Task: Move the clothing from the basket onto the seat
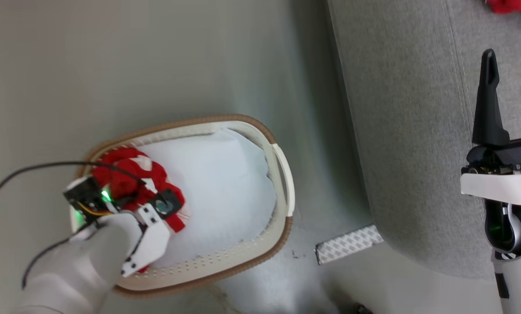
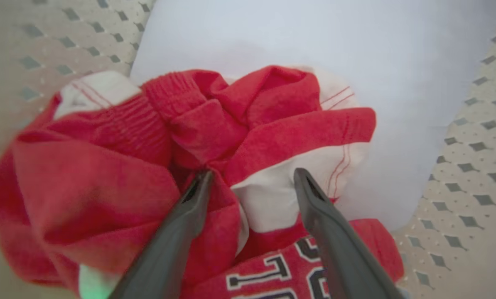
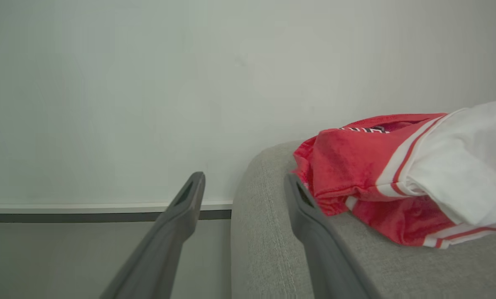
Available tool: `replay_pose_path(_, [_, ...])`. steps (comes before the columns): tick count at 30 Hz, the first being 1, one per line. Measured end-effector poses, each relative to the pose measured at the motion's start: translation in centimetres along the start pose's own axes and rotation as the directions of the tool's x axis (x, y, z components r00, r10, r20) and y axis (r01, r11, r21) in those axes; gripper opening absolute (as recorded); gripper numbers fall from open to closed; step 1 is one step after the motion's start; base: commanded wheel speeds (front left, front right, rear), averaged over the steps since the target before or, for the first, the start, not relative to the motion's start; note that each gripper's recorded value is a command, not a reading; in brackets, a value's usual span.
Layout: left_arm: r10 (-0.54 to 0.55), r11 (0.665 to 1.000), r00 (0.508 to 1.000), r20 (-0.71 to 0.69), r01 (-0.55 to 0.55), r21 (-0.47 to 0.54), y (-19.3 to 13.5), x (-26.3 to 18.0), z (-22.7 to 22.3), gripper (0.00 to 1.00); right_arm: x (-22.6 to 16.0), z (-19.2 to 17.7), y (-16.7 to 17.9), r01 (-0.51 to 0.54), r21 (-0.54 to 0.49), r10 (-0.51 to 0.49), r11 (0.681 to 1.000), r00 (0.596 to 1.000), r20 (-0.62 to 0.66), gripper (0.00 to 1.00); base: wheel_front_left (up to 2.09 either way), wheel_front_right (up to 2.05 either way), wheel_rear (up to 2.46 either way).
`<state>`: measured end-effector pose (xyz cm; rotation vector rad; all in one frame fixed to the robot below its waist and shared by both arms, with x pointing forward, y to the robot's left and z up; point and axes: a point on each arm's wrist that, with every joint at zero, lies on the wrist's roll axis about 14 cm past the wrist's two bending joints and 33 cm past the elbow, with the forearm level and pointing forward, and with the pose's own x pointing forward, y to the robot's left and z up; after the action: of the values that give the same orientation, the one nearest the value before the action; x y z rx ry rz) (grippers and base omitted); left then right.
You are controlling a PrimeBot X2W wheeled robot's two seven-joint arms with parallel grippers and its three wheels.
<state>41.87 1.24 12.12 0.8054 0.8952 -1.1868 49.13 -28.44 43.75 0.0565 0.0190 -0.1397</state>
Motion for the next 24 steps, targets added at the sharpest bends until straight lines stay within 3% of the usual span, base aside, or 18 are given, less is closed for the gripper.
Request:
replay_pose_path(11, [-0.077,0.990,0.986,-0.148,0.093,0.108,-1.5,3.9,-2.8,1.00,0.1,-2.6,-0.9,0.031,-0.030,-0.032,0.999,0.998,-0.059,1.00,0.00,0.00,0.00])
replay_pose_path(13, [-0.087,0.987,0.983,-0.160,0.107,0.123,-1.8,4.2,-3.1,0.80,0.0,-2.8,-1.1,0.037,-0.036,-0.039,0.999,0.997,-0.066,1.00,0.00,0.00,0.00])
replay_pose_path(14, [-0.090,0.986,0.983,-0.162,0.111,0.126,-2.0,4.3,-3.1,0.50,0.0,-2.8,-1.2,0.039,-0.037,-0.041,0.999,0.997,-0.067,1.00,0.00,0.00,0.00])
replay_pose_path(15, [-0.092,0.986,0.982,-0.164,0.114,0.125,-2.0,4.4,-3.2,0.35,-0.1,-2.8,-1.2,0.040,-0.037,-0.043,0.999,0.997,-0.068,1.00,0.00,0.00,0.00])
replay_pose_path(16, [-0.091,0.985,0.982,-0.167,0.114,0.129,-1.9,4.4,-3.3,0.00,-0.1,-2.8,-1.2,0.041,-0.037,-0.044,0.998,0.997,-0.068,1.00,0.00,0.00,0.00])
replay_pose_path(24, [-0.079,0.989,0.986,-0.149,0.097,0.115,-1.3,3.8,-2.7,0.00,-0.1,-2.4,-1.3,0.046,-0.031,-0.048,0.998,0.997,-0.061,1.00,0.00,0.00,0.00])
